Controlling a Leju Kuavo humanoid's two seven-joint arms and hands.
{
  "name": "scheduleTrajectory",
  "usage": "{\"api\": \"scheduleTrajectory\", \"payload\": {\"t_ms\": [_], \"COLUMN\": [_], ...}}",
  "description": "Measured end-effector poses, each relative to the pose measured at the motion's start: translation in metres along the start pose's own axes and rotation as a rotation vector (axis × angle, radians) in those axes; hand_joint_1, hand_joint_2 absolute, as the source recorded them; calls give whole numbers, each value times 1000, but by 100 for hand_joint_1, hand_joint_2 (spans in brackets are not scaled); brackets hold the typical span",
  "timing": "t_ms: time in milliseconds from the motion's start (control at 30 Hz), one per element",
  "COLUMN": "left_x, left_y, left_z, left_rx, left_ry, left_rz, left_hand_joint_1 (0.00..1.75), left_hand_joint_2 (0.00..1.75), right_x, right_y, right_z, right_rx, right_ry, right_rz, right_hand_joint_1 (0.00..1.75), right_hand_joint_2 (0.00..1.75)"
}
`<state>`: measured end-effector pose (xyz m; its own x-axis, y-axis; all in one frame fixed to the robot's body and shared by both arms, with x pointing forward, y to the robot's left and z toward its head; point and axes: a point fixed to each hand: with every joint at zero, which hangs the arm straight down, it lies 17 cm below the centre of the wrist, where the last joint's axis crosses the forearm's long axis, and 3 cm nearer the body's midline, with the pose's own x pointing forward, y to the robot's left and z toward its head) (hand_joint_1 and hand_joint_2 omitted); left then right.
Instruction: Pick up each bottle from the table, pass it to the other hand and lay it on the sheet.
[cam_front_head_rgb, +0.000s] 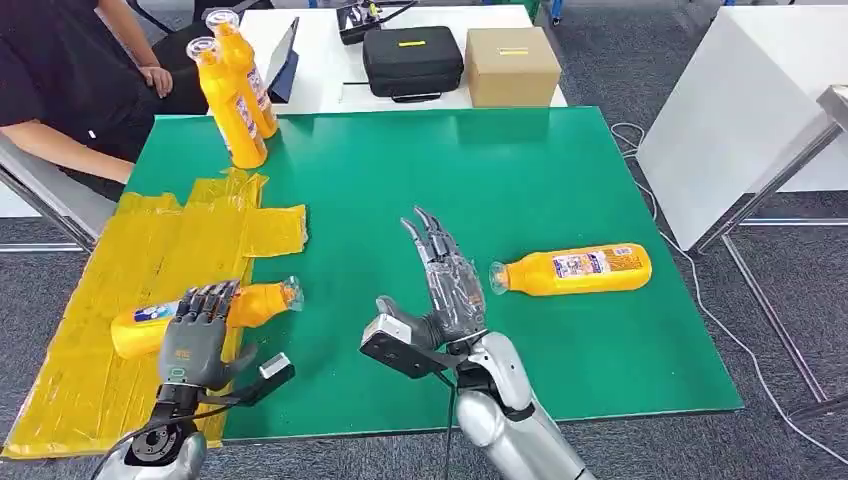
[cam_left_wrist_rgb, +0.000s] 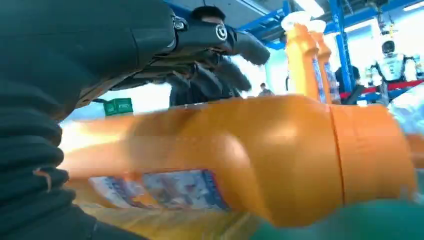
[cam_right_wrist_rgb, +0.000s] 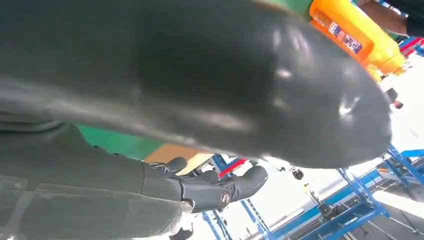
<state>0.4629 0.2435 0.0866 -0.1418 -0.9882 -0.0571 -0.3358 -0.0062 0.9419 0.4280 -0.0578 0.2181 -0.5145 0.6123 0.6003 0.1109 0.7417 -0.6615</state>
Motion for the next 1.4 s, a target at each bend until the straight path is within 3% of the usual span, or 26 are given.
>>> {"api": "scheduleTrajectory", "payload": {"t_ms": [400,533,567,700,767,833,1067,1100,1233,1400], "left_x": [19,41,38,-61,-88,-90,-88,-89,-89,-78], "left_y": [-7,19,34,91,111,133,178,181,186,172], "left_z": [9,9,7,18,27,33,46,47,49,59], "left_rx": [-19,72,141,515,633,683,785,792,801,710], "left_ry": [-95,-211,-193,267,377,356,268,264,255,251], "left_rz": [23,238,343,916,1173,1307,1352,1355,1396,1691], "left_hand_joint_1": [0,0,0,0,0,0,0,0,0,0], "left_hand_joint_2": [0,0,0,0,0,0,0,0,0,0], "right_x": [-6,-15,-18,-31,-45,-60,-84,-86,-89,-123], "right_y": [3,0,-1,-6,-8,-12,-21,-22,-22,-30], "right_z": [-2,-1,-2,0,4,9,17,17,19,36], "right_rx": [11,13,12,19,36,51,61,60,67,135], "right_ry": [4,20,26,36,55,76,113,114,124,179], "right_rz": [10,2,-7,-24,-8,18,53,56,67,152], "right_hand_joint_1": [0,0,0,0,0,0,0,0,0,0], "right_hand_joint_2": [0,0,0,0,0,0,0,175,175,175]}}
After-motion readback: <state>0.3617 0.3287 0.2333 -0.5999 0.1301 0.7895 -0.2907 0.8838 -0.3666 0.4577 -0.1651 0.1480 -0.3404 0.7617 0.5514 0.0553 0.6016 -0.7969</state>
